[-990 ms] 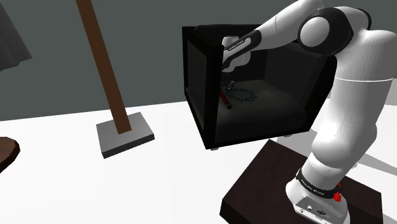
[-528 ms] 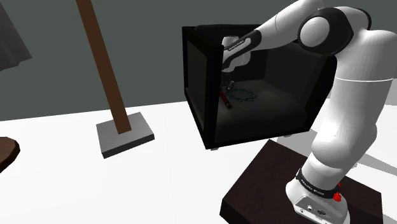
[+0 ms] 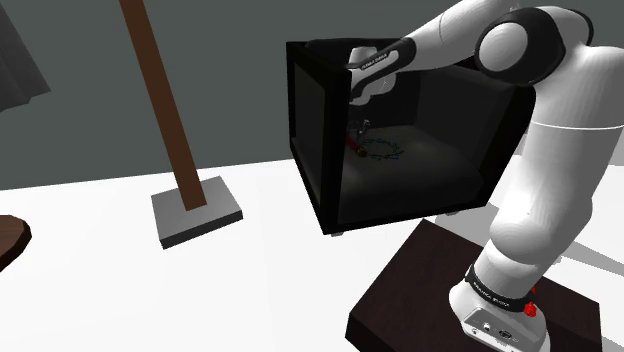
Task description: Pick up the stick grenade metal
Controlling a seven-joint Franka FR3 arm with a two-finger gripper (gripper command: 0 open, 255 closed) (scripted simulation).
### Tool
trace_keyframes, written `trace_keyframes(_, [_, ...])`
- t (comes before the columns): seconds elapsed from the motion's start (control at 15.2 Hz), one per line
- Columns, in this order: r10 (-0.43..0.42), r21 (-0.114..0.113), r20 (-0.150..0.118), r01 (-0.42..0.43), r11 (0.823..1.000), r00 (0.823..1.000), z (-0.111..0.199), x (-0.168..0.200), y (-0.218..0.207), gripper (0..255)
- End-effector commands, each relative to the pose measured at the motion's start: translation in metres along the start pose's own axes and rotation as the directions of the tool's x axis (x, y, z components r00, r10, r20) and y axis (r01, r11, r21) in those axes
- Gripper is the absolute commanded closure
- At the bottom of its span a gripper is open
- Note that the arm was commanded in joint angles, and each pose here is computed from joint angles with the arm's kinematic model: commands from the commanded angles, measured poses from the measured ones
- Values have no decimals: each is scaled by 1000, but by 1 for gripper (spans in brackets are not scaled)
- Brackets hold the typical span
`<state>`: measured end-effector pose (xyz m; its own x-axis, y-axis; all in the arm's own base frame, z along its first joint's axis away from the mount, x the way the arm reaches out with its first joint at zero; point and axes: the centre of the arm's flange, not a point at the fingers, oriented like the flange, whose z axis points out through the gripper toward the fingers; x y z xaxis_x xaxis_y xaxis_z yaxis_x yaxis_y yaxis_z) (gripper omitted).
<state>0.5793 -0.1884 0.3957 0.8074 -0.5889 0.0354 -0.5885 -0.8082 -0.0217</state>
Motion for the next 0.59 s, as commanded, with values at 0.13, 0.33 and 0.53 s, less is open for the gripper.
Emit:
trace_keyframes(0.13, [0,0,0,0,1000,1000,-22,2,0,255])
trace_keyframes(0.33, [0,0,0,0,1000,1000,-38,2,-1,255])
trace_keyframes(0.53, [0,0,0,0,1000,1000,-49,3,-1,255])
